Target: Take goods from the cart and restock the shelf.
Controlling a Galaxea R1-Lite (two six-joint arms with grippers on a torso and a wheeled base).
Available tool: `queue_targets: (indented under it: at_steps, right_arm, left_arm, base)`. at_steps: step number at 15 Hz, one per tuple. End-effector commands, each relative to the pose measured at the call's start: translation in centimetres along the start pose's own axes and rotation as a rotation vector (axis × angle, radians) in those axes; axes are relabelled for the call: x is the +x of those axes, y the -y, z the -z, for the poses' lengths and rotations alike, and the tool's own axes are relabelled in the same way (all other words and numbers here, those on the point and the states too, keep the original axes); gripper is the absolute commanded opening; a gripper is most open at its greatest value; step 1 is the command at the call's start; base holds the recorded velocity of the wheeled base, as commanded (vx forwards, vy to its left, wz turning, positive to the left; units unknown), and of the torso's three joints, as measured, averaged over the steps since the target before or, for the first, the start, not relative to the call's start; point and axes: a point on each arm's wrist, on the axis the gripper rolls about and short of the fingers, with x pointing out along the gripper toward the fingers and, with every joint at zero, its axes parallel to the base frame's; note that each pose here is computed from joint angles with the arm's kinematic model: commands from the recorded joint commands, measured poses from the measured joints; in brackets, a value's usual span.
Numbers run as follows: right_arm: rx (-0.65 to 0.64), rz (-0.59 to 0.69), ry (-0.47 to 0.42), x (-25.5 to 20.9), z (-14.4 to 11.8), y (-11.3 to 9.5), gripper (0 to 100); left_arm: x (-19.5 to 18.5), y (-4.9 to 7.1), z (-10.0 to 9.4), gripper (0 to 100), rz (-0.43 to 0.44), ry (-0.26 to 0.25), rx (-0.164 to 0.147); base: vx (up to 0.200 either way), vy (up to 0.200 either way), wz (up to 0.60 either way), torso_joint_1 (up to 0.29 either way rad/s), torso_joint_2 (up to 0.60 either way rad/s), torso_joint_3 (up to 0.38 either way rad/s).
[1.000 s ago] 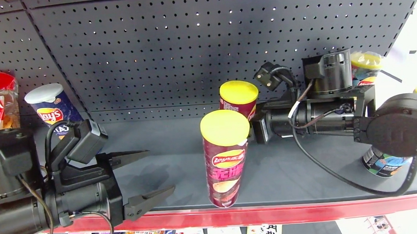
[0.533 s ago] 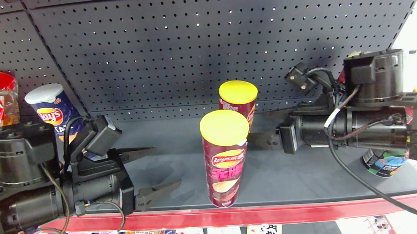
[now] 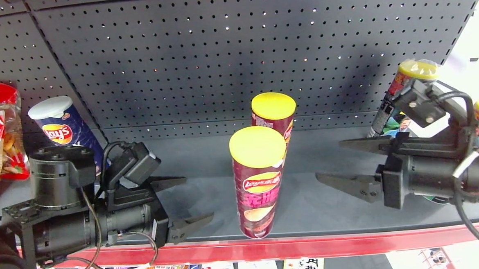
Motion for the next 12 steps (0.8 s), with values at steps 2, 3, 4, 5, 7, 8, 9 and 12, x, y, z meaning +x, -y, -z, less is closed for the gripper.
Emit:
queue_targets:
  at_steps: [2,3,4,5,7,8,9,12]
  right_arm:
    - [-0.015,0.003,0.065,-4.4,1.2,-1.2,100]
    - [-0.015,0.004,0.077,-5.1,1.4,-1.4,100]
    - [-0.019,0.01,0.095,-6.2,1.8,-1.7,100]
    - [-0.02,0.017,0.107,-6.6,1.8,-1.7,100]
    - [-0.019,0.037,0.125,-7.0,1.5,-1.5,100]
    - [-0.016,0.049,0.126,-7.1,1.5,-1.3,100]
    - [-0.011,0.071,0.129,-7.2,1.5,-1.0,100]
    - [-0.008,0.089,0.139,-7.5,1.4,-0.9,100]
  left_arm:
    - [1.2,-0.2,1.0,100,0.017,-0.048,-0.008]
    - [1.4,-0.2,1.1,100,0.02,-0.053,-0.006]
    - [1.8,-0.2,1.2,100,0.012,-0.067,-0.007]
    - [2.1,-0.2,1.4,100,0.014,-0.075,-0.009]
    - [2.6,-0.1,1.4,100,0.025,-0.081,-0.007]
    - [2.9,-0.2,1.3,100,0.025,-0.081,-0.006]
    - [3.3,-0.2,1.1,100,0.03,-0.079,-0.001]
    - [4.1,-0.3,1.0,100,0.038,-0.082,0.0]
  base:
    - [0.0,0.0,0.0,0.0,0.0,0.0]
    - [0.0,0.0,0.0,0.0,0.0,0.0]
    - [0.0,0.0,0.0,0.0,0.0,0.0]
    - [0.0,0.0,0.0,0.0,0.0,0.0]
    - [0.0,0.0,0.0,0.0,0.0,0.0]
    - [0.0,0.0,0.0,0.0,0.0,0.0]
    - [0.0,0.0,0.0,0.0,0.0,0.0]
    - [0.0,0.0,0.0,0.0,0.0,0.0]
